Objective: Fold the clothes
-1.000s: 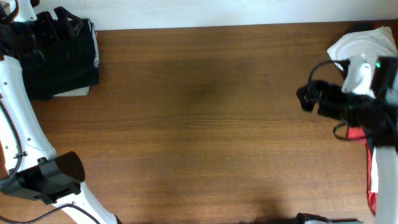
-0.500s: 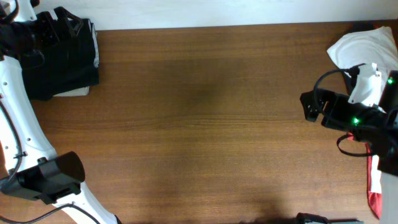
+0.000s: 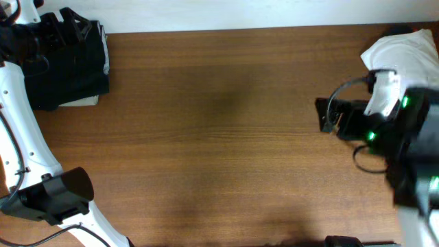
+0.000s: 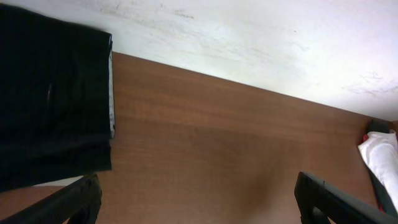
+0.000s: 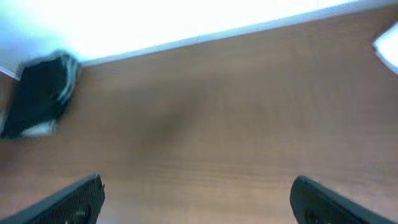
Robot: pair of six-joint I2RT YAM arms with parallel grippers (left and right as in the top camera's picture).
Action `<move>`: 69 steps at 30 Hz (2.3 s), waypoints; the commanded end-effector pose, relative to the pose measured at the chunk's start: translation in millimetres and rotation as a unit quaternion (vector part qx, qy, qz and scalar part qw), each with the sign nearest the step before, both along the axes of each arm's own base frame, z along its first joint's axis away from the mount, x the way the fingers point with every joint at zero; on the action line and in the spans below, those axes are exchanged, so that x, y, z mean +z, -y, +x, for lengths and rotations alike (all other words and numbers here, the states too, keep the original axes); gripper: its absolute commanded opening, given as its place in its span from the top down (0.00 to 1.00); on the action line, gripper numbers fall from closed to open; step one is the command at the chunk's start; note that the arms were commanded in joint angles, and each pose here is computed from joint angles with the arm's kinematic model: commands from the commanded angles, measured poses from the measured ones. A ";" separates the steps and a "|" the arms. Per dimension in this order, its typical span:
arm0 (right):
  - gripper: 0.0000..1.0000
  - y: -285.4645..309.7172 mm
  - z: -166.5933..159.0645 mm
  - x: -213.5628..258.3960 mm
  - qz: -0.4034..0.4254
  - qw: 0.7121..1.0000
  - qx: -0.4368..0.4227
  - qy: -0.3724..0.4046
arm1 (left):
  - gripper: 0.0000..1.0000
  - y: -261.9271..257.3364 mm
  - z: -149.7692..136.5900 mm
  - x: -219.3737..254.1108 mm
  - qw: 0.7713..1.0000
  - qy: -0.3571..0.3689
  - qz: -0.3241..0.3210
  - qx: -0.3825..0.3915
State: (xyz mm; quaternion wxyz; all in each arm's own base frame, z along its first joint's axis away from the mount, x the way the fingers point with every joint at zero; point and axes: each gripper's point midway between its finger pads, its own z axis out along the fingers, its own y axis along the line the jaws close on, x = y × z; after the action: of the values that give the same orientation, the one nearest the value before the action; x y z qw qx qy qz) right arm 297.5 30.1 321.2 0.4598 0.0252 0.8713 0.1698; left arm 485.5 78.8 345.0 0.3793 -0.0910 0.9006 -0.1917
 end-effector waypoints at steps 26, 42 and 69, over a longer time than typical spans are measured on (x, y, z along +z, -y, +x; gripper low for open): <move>0.01 13.8 -52.7 -160.1 -0.055 0.962 -0.061 0.260 | 0.01 2.1 -1.5 8.3 1.000 0.012 0.003 -0.004; 0.01 26.8 -51.6 -162.0 -0.068 0.960 -0.096 0.254 | 0.01 2.1 -1.5 8.3 1.000 0.012 0.003 -0.004; 0.01 26.8 -51.6 -162.0 -0.068 0.960 -0.096 0.254 | 0.01 8.1 -7.7 21.0 1.000 0.024 0.008 -0.008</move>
State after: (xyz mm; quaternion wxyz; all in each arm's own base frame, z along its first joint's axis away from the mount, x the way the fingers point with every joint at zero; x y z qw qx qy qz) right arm 245.8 4.6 161.9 0.6810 0.0300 0.7284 0.0698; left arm 485.8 77.5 345.0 0.3792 -0.0898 0.9007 -0.1920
